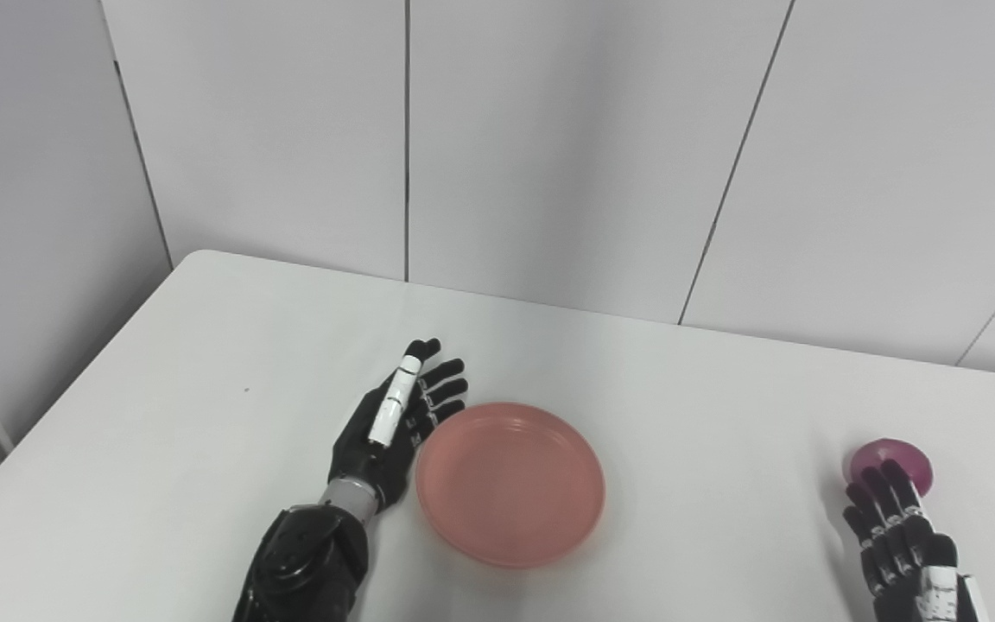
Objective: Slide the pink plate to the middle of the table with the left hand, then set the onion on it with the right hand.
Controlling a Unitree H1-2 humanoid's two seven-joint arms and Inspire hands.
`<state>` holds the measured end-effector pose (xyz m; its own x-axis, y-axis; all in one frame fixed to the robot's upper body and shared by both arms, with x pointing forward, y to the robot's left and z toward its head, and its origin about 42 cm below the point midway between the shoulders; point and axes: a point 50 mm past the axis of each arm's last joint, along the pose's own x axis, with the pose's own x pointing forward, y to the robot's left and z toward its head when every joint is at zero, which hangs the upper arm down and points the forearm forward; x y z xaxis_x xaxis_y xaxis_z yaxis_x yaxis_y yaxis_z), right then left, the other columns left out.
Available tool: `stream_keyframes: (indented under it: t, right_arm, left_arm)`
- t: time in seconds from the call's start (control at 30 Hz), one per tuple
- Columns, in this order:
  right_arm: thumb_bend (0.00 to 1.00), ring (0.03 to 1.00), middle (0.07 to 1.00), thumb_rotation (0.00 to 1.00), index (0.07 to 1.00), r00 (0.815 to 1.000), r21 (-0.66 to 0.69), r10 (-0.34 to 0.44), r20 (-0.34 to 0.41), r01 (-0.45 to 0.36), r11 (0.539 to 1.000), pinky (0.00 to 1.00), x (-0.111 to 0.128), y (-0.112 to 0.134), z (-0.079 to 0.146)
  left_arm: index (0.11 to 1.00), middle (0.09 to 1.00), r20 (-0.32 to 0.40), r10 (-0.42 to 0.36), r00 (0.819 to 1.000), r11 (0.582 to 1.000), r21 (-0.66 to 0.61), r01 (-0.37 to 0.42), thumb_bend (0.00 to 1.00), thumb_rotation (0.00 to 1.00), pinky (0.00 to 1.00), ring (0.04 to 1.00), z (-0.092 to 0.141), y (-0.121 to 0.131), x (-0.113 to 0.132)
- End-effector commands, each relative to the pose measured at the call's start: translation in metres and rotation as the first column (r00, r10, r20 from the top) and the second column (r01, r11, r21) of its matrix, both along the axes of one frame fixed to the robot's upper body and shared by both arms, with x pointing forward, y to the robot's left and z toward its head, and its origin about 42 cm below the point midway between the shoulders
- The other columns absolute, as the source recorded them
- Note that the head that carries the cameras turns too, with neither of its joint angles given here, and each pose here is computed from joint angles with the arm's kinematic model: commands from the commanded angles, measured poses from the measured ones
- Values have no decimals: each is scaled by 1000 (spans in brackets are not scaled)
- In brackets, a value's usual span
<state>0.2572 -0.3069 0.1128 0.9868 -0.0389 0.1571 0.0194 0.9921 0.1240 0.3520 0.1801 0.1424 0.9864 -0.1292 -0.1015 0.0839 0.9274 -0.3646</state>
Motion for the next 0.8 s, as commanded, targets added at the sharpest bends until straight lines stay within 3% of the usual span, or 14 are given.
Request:
stream_keyframes:
  t: [0.0, 0.23, 0.53, 0.77]
  right_arm:
    - [859, 947, 948, 909, 963, 995, 65, -1, -99, 7, 998, 965, -16, 15, -28]
    - [853, 958, 955, 907, 970, 995, 77, 3, -98, 4, 997, 997, -15, 17, -27]
    - [849, 944, 950, 914, 971, 996, 63, 2, -87, 3, 998, 966, -14, 20, -27]
    - [877, 931, 937, 911, 956, 996, 45, 1, -91, 3, 999, 931, -15, 30, -23]
  left_arm:
    - [889, 820, 64, -26, 998, 1000, -15, 27, 589, 794, 824, 821, 20, -8, 2]
    - [903, 819, 55, -39, 998, 999, -22, 40, 589, 811, 830, 814, 19, -15, -5]
    - [923, 810, 42, -39, 998, 998, -53, 41, 592, 798, 846, 819, 16, -23, -5]
    - [924, 814, 56, -10, 998, 997, -74, 14, 599, 793, 840, 823, 18, -13, 1]
